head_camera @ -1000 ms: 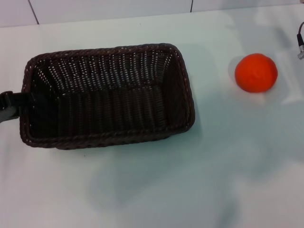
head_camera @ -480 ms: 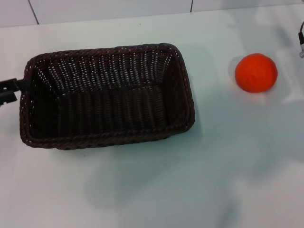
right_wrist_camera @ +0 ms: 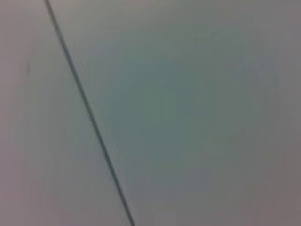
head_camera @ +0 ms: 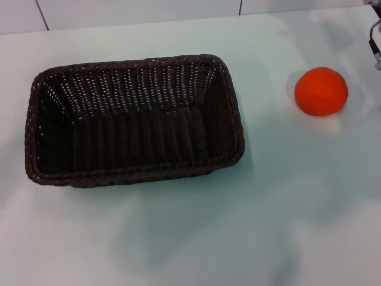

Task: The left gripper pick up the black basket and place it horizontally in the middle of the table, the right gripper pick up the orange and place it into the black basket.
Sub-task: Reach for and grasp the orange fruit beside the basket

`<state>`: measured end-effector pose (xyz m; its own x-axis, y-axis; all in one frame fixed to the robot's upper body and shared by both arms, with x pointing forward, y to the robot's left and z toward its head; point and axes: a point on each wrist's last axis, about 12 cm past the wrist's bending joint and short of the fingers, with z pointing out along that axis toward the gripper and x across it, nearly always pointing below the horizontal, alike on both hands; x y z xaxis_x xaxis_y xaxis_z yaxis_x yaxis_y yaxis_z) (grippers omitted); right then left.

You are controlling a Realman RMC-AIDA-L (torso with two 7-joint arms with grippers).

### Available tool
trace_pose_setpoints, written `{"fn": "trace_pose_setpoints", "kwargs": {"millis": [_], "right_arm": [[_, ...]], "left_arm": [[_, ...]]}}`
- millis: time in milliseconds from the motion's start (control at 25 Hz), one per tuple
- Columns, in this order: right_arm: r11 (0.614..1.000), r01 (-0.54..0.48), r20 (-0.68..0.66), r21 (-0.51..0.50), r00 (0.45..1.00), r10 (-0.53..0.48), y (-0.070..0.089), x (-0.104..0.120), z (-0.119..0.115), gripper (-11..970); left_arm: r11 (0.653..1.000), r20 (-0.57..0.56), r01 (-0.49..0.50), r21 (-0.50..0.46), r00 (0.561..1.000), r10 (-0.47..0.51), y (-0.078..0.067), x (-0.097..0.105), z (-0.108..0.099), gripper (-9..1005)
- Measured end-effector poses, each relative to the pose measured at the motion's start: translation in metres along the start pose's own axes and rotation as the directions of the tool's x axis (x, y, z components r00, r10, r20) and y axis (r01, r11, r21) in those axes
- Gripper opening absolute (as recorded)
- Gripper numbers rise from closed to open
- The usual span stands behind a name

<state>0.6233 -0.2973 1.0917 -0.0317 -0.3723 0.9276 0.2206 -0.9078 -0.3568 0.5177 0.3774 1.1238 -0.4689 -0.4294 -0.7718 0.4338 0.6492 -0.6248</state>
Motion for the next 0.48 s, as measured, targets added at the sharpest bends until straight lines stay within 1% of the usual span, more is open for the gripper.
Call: {"fn": "trace_pose_setpoints", "kwargs": {"millis": [40, 120, 200, 280, 360, 480], "right_arm": [[1.000, -0.021, 0.032, 0.017, 0.999, 0.021, 0.002, 0.004, 0.004, 869], [0.999, -0.027, 0.040, 0.024, 0.999, 0.026, 0.004, 0.007, 0.005, 869], [0.998, -0.034, 0.046, 0.043, 0.998, 0.032, 0.006, 0.012, 0.005, 869], [0.998, -0.029, 0.045, 0.062, 0.999, 0.026, 0.006, 0.016, 0.005, 869], [0.997, -0.018, 0.037, 0.078, 0.999, 0.015, 0.007, 0.019, 0.003, 869], [0.997, -0.017, 0.019, 0.074, 1.000, 0.016, 0.007, 0.018, -0.002, 869]], "left_arm": [[0.998, 0.095, -0.063, 0.025, 0.994, 0.061, 0.000, 0.007, 0.000, 845], [0.988, 0.233, -0.151, 0.031, 0.962, 0.140, -0.002, 0.016, 0.000, 845], [0.971, 0.354, -0.240, 0.007, 0.909, 0.222, -0.005, 0.025, 0.000, 845], [0.948, 0.461, -0.315, -0.048, 0.835, 0.301, -0.008, 0.036, -0.001, 845], [0.933, 0.545, -0.341, -0.116, 0.764, 0.347, -0.008, 0.049, -0.002, 846], [0.911, 0.611, -0.351, -0.216, 0.679, 0.407, -0.008, 0.060, -0.005, 844]]}}
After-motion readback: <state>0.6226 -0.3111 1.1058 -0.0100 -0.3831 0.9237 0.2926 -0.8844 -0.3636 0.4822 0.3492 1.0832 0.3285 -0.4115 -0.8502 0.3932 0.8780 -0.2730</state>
